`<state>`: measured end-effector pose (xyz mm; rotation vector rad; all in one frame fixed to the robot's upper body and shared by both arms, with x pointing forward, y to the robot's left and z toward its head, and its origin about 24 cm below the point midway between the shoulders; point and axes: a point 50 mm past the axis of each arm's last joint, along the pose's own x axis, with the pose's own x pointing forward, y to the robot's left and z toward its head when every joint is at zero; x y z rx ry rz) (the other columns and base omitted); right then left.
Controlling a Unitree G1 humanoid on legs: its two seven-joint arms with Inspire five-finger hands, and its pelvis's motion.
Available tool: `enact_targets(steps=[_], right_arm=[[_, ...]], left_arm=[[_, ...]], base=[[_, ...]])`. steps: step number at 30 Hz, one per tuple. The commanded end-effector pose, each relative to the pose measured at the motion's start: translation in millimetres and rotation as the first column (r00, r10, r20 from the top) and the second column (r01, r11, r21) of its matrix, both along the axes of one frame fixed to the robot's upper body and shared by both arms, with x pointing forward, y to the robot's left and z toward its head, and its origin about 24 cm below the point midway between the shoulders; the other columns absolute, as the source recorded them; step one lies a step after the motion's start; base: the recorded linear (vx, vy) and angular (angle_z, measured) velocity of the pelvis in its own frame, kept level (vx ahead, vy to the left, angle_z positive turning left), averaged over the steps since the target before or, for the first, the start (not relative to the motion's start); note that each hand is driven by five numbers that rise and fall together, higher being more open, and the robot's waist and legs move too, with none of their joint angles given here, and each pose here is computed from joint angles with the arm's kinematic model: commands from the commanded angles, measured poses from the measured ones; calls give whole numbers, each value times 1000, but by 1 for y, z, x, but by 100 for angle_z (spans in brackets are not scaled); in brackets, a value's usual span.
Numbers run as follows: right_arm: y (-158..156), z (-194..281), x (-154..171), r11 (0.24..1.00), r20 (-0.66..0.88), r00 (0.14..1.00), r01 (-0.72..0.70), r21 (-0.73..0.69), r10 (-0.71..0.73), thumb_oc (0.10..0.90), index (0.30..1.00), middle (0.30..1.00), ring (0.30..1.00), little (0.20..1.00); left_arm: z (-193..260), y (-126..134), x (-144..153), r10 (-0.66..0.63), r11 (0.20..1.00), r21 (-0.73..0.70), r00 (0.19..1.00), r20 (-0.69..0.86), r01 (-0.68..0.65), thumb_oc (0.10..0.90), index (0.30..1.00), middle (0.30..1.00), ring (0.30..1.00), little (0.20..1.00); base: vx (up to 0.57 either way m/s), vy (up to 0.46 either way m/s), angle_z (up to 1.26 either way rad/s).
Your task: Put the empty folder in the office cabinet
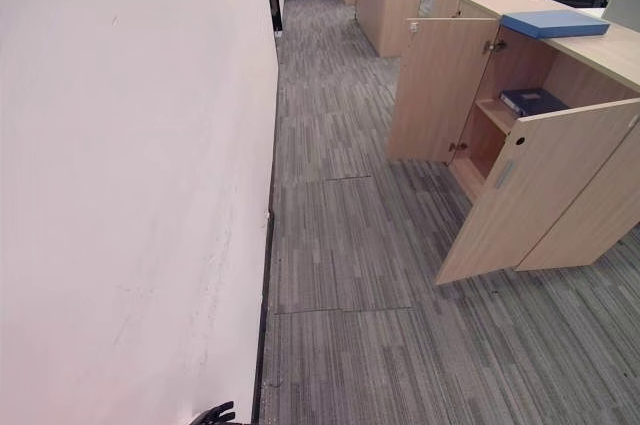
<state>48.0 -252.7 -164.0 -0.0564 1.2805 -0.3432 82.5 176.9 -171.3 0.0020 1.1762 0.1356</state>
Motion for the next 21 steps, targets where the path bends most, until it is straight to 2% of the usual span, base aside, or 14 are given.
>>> enact_targets(steps=[1, 11, 21], right_arm=[[3, -1, 10, 1000, -2, 1000, 12, 16, -12, 800, 900, 900, 900, 900], [3, -2, 2, 996, -78, 993, -94, -8, 93, 800, 900, 900, 900, 900], [1, -1, 4, 993, -82, 990, -114, -2, 114, 800, 900, 900, 900, 900]], left_arm=[[0, 43, -33, 90, 990, 118, 991, -103, -77, 800, 900, 900, 900, 900], [-1, 42, -36, 30, 993, 121, 991, -128, -15, 800, 900, 900, 900, 900], [0, 45, -31, -8, 990, 137, 992, -125, 25, 800, 900, 900, 900, 900]], base=[[0, 0, 0], [0, 0, 0], [2, -3, 0]])
